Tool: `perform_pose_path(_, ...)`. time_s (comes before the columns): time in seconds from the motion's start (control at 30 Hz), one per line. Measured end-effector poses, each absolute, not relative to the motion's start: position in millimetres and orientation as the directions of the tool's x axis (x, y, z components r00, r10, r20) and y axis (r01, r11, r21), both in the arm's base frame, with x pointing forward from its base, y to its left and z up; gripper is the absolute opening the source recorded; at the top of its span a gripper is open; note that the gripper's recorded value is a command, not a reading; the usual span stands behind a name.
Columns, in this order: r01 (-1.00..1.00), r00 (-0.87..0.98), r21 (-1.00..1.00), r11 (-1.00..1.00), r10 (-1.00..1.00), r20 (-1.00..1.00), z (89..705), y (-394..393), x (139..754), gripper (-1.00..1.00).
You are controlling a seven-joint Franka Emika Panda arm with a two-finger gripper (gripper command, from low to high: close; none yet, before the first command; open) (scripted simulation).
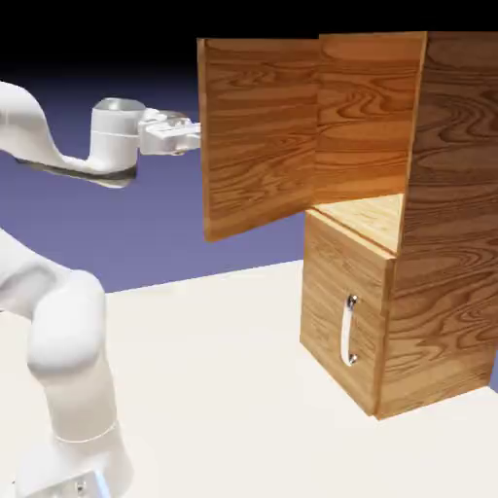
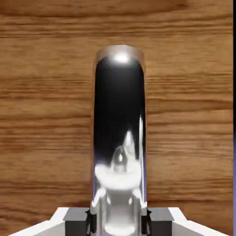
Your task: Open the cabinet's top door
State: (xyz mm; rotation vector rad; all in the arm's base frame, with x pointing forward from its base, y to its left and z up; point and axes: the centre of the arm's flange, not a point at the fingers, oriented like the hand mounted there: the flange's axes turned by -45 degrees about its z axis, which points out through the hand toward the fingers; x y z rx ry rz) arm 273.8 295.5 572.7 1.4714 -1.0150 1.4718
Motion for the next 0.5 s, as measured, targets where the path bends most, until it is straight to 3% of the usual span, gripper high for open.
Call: perform_pose_path(0.5,-0.997,0.0,0.0,-0.075,0.0,1.0,573,375,299,-1.0)
